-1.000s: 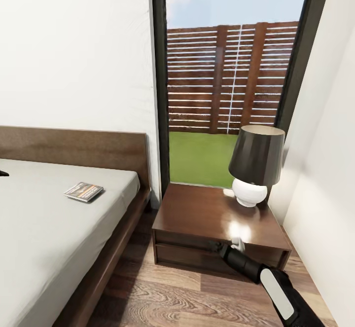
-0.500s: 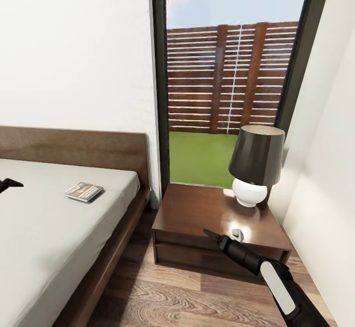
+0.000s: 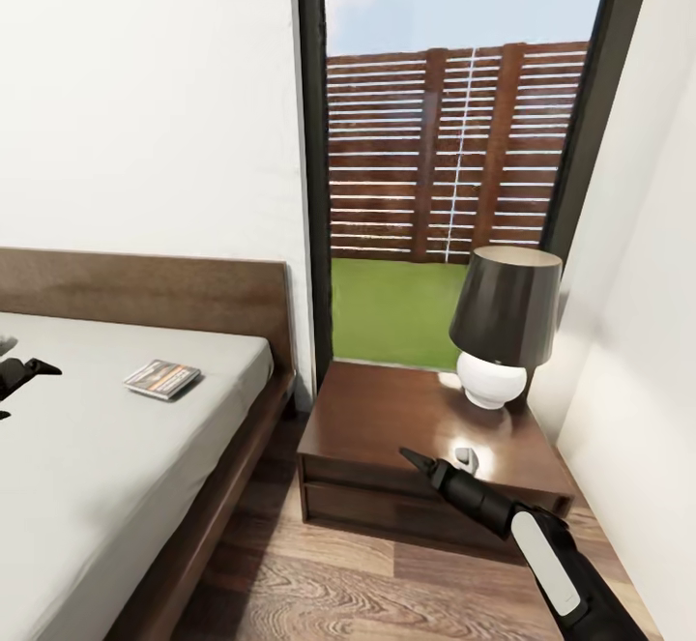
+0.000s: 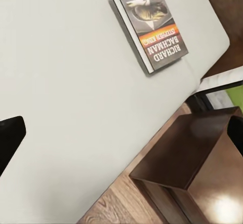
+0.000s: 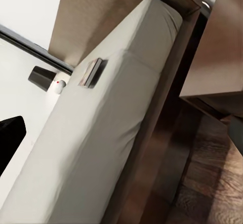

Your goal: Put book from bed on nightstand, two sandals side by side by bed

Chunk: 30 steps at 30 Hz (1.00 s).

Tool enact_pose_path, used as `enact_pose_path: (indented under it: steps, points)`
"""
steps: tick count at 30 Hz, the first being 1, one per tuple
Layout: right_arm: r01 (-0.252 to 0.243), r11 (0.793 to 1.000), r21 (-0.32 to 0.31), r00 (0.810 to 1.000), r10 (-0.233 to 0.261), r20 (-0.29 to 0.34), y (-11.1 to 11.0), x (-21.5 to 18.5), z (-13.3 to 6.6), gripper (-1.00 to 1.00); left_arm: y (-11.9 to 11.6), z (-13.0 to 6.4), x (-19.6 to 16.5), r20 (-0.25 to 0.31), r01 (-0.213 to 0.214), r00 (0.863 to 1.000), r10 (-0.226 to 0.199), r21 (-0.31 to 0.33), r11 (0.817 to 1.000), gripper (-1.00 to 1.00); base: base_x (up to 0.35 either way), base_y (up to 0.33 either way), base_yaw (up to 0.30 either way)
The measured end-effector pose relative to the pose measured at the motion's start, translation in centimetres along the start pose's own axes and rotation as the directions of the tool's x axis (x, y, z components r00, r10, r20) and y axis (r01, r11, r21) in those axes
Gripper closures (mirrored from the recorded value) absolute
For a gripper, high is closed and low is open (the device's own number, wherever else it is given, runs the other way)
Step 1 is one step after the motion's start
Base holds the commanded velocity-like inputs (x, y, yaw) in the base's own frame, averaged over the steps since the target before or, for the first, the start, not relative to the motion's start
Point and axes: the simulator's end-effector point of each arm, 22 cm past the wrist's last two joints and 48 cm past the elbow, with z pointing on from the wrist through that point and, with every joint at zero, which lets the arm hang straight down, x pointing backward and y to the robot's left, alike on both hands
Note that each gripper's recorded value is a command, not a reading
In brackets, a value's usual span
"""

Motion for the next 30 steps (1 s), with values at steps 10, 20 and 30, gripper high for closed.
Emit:
enact_pose_path:
  steps: [10,20,30]
  points:
    - [0.002,1.0,-0.004,1.0,-0.002,-0.004,0.15,0.13,0.08,-1.0,-0.18,0.34,0.33,-0.003,-0.004,1.0,0.004,-0.002,1.0,-1.0,0.098,0.0,-0.042]
    - [0.002,1.0,-0.005,1.0,-0.002,-0.007,0.23,0.25,0.16,-1.0,-0.23,0.46,0.47,-0.005,-0.004,1.0,0.004,-0.003,1.0,-1.0,0.092,0.0,-0.101]
    - [-0.001,1.0,-0.003,1.0,0.001,-0.005,0.14,0.22,0.13,-1.0,-0.21,0.52,0.5,-0.006,-0.003,1.0,0.003,-0.004,1.0,-1.0,0.026,0.0,-0.014]
